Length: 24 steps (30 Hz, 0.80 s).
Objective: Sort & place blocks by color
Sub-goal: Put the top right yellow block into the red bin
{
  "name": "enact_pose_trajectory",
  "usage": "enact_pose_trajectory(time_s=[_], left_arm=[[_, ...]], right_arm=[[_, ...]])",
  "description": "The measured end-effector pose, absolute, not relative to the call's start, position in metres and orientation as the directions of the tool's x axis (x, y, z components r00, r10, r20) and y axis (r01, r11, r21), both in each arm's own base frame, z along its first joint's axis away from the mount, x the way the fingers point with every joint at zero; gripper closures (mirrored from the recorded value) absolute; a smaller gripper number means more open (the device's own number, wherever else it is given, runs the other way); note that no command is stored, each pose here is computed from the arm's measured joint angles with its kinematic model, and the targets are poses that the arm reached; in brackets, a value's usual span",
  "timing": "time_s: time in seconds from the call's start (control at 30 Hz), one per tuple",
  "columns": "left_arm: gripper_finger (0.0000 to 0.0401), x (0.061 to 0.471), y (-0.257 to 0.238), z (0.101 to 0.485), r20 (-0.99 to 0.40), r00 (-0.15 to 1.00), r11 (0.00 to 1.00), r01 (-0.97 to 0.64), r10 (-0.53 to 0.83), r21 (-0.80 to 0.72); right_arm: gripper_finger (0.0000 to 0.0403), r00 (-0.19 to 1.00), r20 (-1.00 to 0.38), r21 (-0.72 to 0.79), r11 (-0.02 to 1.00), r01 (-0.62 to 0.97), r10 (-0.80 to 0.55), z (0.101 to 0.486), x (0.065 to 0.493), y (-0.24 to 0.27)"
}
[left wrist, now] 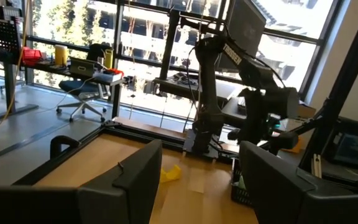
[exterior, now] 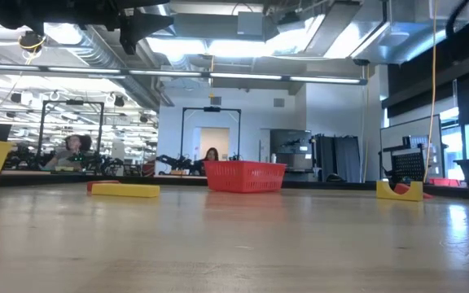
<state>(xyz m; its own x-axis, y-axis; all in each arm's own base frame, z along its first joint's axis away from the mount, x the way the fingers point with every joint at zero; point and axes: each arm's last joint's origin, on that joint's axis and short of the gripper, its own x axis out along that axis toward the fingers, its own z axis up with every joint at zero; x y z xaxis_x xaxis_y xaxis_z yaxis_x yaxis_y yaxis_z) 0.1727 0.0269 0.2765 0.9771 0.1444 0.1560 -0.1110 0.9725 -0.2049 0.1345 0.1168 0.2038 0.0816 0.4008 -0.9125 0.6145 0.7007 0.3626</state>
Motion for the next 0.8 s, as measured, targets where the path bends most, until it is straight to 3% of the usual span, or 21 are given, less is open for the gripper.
enact_pose_trajectory(time_s=[0.17,0.37,0.8], left_arm=[[0.0194,0.173,0.027,0.276,0.156,0.977,0.971,-0.11,0.145,-0.212],[0.0194,0.173,0.027,0.276,0.155,0.977,0.948,-0.095,0.147,-0.302],[0.0194,0.173,0.027,0.276,0.151,0.977,0.932,-0.086,0.148,-0.351]], right_arm=[[0.0145,0.33,-0.877,0.478,0.695,0.536,0.349,0.24,0.142,0.11],[0.0144,0.707,-0.699,0.549,0.712,0.438,0.105,0.266,0.169,0.082],[0.0144,0.938,-0.301,0.367,0.887,0.281,-0.173,0.305,0.214,-0.004]])
